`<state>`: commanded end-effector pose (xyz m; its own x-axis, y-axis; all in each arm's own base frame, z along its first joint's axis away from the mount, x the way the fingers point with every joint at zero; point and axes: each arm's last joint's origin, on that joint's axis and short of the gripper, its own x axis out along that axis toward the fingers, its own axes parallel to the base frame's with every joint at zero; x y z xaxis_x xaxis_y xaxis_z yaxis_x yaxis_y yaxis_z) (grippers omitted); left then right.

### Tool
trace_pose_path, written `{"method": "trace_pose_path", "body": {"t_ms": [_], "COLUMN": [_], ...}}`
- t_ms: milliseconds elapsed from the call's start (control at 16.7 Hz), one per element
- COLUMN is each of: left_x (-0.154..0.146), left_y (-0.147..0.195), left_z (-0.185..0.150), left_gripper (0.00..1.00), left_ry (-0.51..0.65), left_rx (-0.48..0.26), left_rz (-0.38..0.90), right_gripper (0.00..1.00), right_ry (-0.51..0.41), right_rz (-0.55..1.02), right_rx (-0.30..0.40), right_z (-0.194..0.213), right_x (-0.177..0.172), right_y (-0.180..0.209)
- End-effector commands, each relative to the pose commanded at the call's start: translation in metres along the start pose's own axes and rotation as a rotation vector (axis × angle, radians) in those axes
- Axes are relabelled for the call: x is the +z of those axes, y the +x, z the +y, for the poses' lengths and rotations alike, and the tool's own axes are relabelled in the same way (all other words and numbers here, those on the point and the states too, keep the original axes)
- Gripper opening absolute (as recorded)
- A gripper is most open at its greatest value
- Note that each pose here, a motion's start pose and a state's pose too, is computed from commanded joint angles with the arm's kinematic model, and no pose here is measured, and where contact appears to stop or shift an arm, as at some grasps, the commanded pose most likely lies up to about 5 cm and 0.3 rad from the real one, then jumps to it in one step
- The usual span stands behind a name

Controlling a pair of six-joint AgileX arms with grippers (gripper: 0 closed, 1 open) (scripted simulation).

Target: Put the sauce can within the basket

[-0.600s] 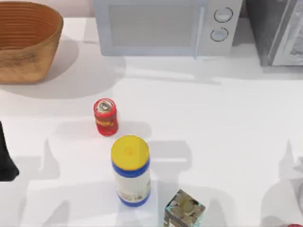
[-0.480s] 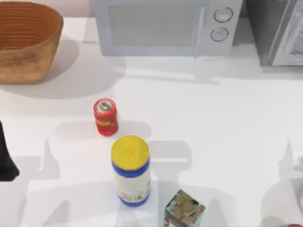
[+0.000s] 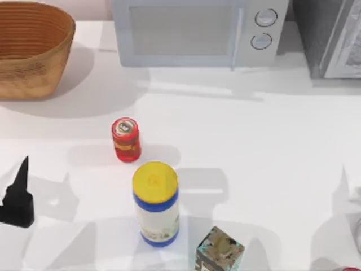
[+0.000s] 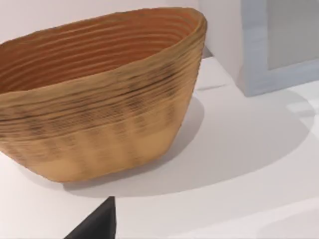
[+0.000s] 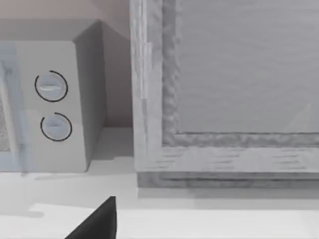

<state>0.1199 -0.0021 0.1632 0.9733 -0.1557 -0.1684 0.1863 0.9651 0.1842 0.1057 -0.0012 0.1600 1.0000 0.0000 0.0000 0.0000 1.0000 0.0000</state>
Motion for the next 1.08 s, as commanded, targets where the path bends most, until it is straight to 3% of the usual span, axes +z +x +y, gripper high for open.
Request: {"method": "trace_pose_path", "body": {"t_ms": [360,660,1080], "left_x": [0.025,0.039,0.014], "left_y": [0.03,0.08,0.173], "left_z": [0.015,0.041,0.072], "left_gripper": [1.0,1.0,1.0], "left_ry": [0.221,0.36,0.407], "left_rx": [-0.248,-0.479,-0.816], "left_rz": [0.065,0.036,-0.124], "right_gripper": [1.0,1.0,1.0], "right_ry": [0.0,0.0,0.0], "right_rz": [0.0,0.0,0.0], "right_rx": [0.0,0.0,0.0], "right_z": [0.0,0.0,0.0], "right_x": [0.0,0.0,0.0], "right_y": [0.0,0.0,0.0]}}
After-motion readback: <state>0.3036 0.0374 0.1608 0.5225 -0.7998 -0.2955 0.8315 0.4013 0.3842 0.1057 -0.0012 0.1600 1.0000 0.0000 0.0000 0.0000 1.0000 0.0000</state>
